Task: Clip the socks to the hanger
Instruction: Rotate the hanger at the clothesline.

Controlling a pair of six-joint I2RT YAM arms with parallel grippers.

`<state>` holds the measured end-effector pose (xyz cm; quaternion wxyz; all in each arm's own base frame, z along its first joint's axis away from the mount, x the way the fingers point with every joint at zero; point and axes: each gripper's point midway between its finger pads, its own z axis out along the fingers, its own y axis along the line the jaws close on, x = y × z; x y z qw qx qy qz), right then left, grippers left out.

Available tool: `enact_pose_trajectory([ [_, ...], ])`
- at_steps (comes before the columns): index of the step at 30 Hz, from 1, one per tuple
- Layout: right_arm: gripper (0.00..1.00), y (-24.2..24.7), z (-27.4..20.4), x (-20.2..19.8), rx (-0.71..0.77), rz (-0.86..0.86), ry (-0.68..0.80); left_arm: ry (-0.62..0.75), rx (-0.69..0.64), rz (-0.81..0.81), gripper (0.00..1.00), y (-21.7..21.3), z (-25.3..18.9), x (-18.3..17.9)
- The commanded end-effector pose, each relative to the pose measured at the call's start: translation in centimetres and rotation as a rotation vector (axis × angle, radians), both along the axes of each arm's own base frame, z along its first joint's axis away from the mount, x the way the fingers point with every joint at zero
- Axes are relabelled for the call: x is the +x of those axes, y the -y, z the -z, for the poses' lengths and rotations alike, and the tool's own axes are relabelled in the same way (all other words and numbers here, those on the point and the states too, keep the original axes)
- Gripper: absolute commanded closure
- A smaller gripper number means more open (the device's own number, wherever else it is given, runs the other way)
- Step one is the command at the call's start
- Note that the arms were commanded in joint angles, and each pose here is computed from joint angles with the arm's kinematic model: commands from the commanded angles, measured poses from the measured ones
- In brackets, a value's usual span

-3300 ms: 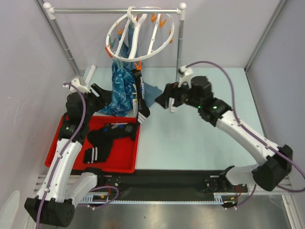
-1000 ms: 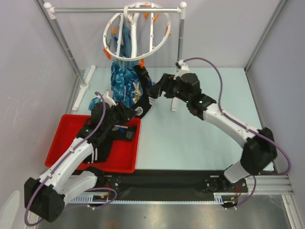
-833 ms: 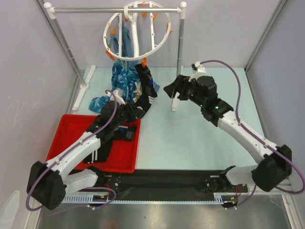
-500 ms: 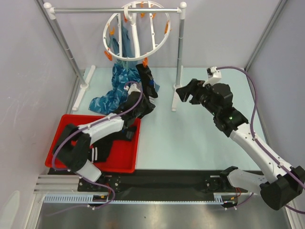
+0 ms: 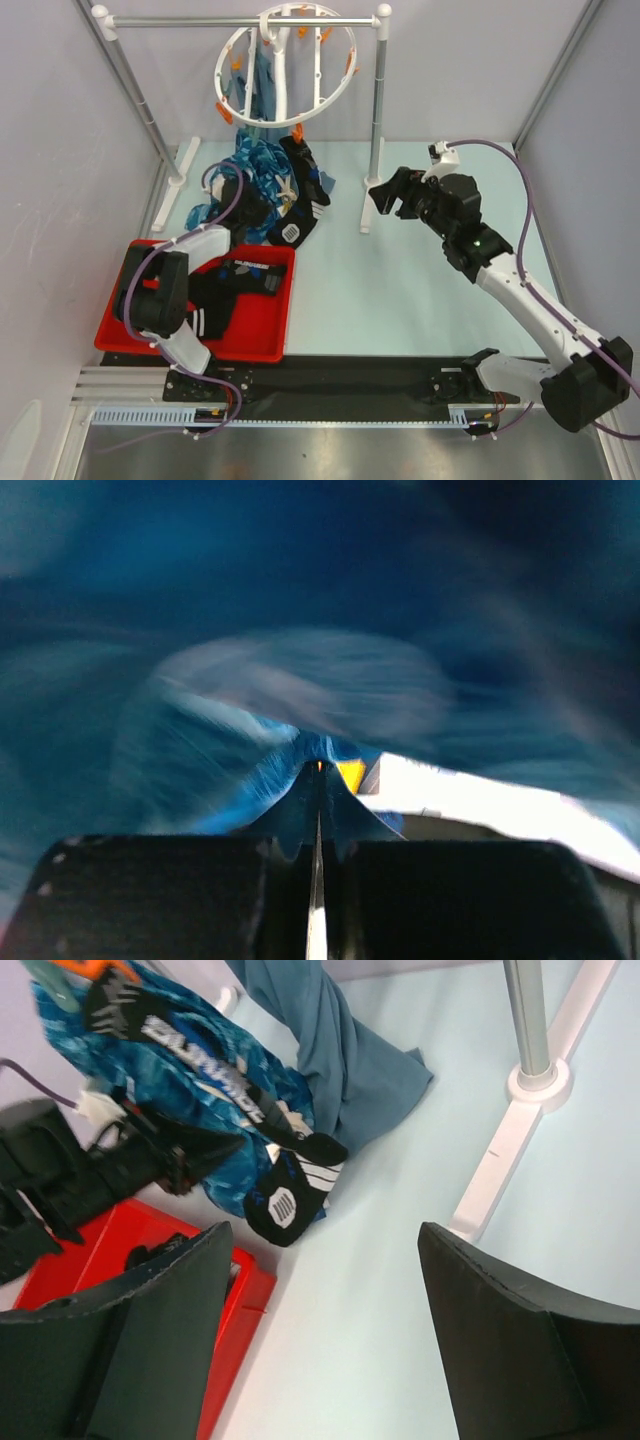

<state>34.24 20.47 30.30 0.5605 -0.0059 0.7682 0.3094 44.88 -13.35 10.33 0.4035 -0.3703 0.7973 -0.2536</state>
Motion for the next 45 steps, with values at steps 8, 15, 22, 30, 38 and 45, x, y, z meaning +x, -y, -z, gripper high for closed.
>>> enact_pose_trajectory([
  [8, 0.12, -3.2, -10.8, 7.7, 0.095, -0.172, 0.189, 0.032, 0.020, 0.016, 0.96, -6.6, -3.7, 4.6],
  [15, 0.08, -4.6, -16.7, 13.0, 0.299, -0.145, 0.187, 0.083, 0.054, 0.081, 0.88, -7.6, -6.7, 5.8],
  [22, 0.18, -6.4, -17.7, 16.5, 0.397, -0.148, 0.172, 0.134, 0.076, 0.110, 0.78, -8.4, -9.1, 4.9],
  [30, 0.29, -7.7, -15.7, 18.5, 0.363, -0.119, 0.136, 0.180, 0.049, 0.140, 0.67, -7.6, -10.6, 0.5],
  [38, 0.41, -9.8, -16.1, 17.2, 0.366, -0.135, 0.146, 0.278, 0.003, 0.209, 0.64, -5.8, -13.8, -4.8],
  [45, 0.74, -11.3, -16.2, 15.3, 0.397, -0.147, 0.122, 0.400, 0.068, 0.264, 0.61, -4.5, -19.0, -10.4],
])
